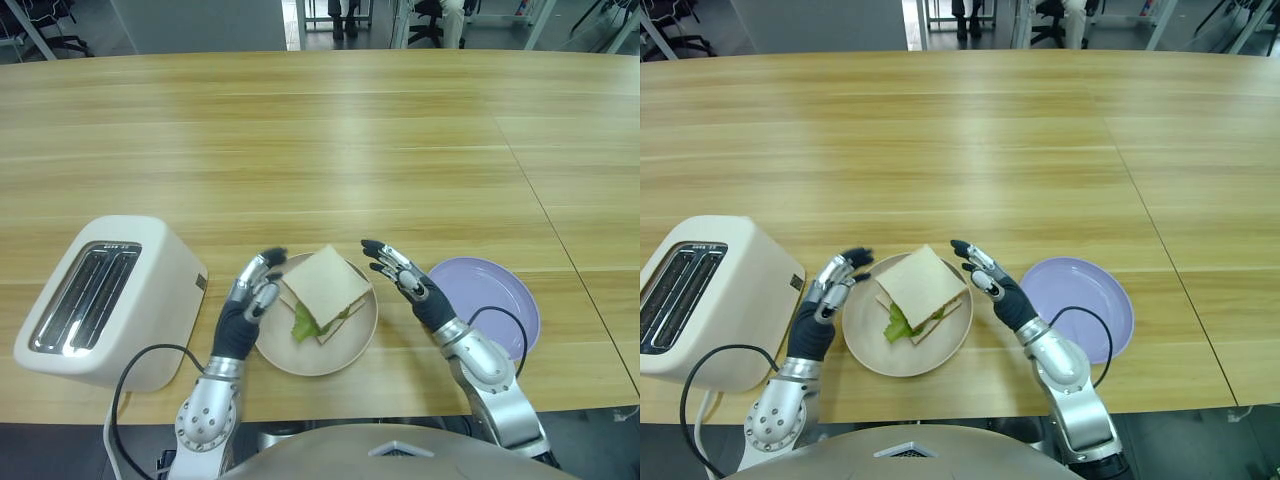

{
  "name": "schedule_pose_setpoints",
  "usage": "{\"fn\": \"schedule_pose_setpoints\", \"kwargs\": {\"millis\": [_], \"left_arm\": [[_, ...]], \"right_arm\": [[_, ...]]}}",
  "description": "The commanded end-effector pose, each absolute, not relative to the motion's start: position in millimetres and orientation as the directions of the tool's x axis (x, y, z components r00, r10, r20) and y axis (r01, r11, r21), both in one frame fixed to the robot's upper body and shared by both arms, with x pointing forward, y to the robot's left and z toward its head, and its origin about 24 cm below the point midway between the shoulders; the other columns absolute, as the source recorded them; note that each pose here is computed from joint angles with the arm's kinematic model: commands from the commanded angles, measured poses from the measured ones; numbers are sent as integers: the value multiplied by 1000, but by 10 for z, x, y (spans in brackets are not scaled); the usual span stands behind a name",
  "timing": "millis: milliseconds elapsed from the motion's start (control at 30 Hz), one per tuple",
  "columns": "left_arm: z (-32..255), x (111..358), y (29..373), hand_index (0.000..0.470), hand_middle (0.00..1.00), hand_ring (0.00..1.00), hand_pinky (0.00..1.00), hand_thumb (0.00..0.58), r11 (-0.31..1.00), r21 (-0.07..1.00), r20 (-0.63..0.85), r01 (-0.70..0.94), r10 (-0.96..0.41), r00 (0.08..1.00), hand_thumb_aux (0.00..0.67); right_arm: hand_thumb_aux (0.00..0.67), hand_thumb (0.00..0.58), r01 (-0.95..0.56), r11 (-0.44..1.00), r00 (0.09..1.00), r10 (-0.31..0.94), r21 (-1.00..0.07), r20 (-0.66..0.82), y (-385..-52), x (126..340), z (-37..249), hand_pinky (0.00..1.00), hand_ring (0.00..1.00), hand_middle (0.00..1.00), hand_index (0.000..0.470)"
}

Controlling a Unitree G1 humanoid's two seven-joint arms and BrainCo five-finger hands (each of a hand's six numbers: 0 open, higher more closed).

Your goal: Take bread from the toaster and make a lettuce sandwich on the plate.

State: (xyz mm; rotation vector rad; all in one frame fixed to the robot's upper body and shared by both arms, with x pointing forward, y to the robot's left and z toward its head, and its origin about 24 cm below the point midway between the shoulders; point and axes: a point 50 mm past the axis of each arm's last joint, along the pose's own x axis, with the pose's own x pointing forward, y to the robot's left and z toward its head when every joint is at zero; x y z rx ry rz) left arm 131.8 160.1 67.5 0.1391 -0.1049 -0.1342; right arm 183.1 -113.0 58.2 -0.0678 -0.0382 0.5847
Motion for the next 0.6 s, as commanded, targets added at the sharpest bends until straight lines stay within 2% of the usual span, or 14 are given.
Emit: {"fn": "schedule_pose_setpoints", "kwargs": {"millis": [33, 333, 500, 600], "left_arm": [[672, 1244, 1607, 460, 1000, 1000, 1000, 580, 973, 140, 85, 181, -194, 977, 670], [621, 1067, 1589, 460, 1000, 1000, 1000, 580, 913, 88, 35, 398, -402, 915, 670], [497, 874, 1599, 460, 1000, 1000, 1000, 580, 842, 53, -82, 537, -532, 843, 670], [404, 795, 1626, 460, 1000, 1000, 1000, 580, 818, 35, -148, 574, -564, 813, 670]], "right_arm": [[670, 580, -553, 833, 833, 552, -22, -39, -1233, 1812, 476, 1000, 1000, 1000, 460], [670, 580, -672, 729, 714, 684, 129, -150, -1244, 1551, 229, 1000, 1000, 1000, 460], [670, 580, -776, 607, 566, 790, 170, -234, -1188, 1343, 112, 1000, 1000, 1000, 460], [670, 580, -784, 585, 527, 804, 207, -276, -1172, 1269, 42, 1000, 1000, 1000, 460]]}}
